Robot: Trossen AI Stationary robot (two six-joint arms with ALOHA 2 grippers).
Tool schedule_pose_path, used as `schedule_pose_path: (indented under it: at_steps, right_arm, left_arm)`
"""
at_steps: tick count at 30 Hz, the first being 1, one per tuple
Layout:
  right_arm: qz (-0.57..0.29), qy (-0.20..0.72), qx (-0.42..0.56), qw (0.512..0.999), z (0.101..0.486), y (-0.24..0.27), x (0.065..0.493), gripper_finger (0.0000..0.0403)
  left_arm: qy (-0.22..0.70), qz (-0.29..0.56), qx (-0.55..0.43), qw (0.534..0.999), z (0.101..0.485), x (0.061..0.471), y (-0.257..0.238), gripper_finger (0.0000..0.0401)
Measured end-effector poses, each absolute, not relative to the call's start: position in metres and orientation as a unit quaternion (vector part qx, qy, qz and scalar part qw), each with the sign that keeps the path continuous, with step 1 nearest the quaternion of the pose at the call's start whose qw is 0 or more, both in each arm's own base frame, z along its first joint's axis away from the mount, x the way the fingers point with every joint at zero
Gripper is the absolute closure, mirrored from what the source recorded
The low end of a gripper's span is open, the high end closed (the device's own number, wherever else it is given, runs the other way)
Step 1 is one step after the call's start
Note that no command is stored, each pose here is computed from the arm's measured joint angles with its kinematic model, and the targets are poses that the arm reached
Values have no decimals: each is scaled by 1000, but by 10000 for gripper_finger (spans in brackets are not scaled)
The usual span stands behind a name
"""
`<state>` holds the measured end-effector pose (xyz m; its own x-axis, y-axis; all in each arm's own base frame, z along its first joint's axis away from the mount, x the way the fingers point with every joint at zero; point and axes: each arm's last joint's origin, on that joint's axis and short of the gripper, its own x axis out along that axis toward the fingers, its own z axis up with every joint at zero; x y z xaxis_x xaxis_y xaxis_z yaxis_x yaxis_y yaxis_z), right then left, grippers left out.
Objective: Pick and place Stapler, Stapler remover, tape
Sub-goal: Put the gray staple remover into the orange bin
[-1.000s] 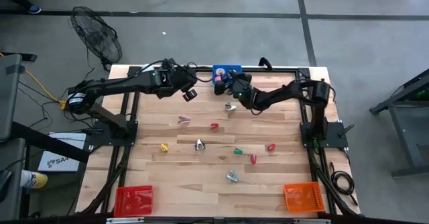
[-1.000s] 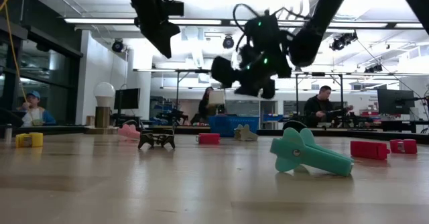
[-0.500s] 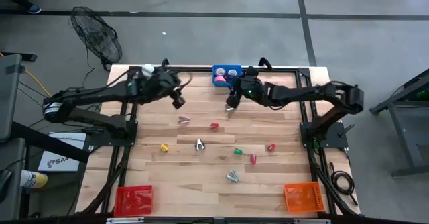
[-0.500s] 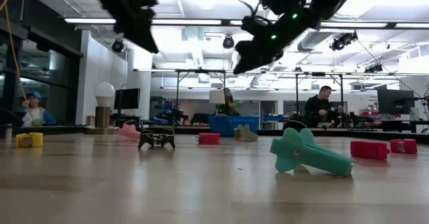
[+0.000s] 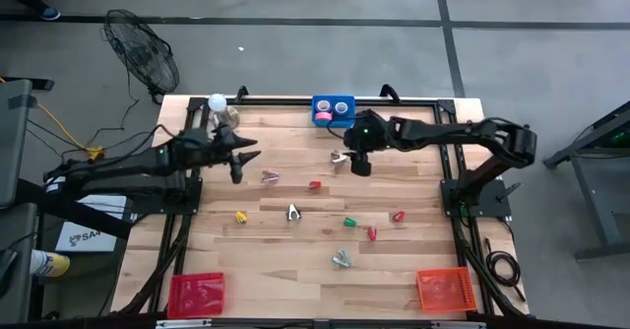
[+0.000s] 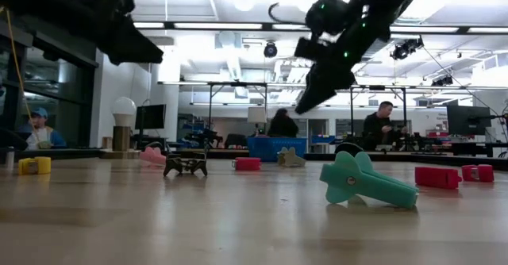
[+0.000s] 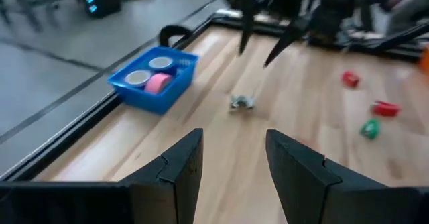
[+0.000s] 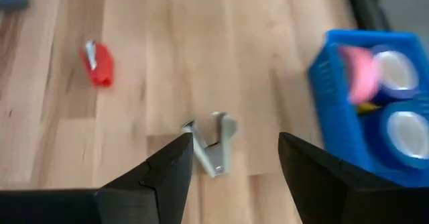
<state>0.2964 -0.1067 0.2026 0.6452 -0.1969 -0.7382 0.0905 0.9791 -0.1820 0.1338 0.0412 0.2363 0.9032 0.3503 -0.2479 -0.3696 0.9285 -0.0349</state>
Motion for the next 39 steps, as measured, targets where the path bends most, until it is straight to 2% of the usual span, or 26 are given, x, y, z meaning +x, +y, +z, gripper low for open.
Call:
schedule_pose_path:
  at_steps: [8, 17, 22, 29, 39]
  right_arm:
    - [-40, 467, -76, 880, 166, -111, 305, 192]
    - [-32, 491, -90, 866, 142, -121, 308, 191]
    - [-42, 472, -92, 876, 135, -133, 312, 191]
    - [8, 452, -84, 888, 135, -136, 311, 191]
    - [23, 444, -111, 889, 119, -140, 317, 192]
  left_arm:
    - [106, 157, -43, 981, 207, 124, 37, 241]
    - [97, 144, -38, 984, 208, 123, 36, 241]
    - [98, 144, -37, 984, 208, 123, 36, 241]
    - [111, 145, -39, 982, 205, 122, 36, 241]
    - [121, 147, -45, 981, 203, 122, 35, 241]
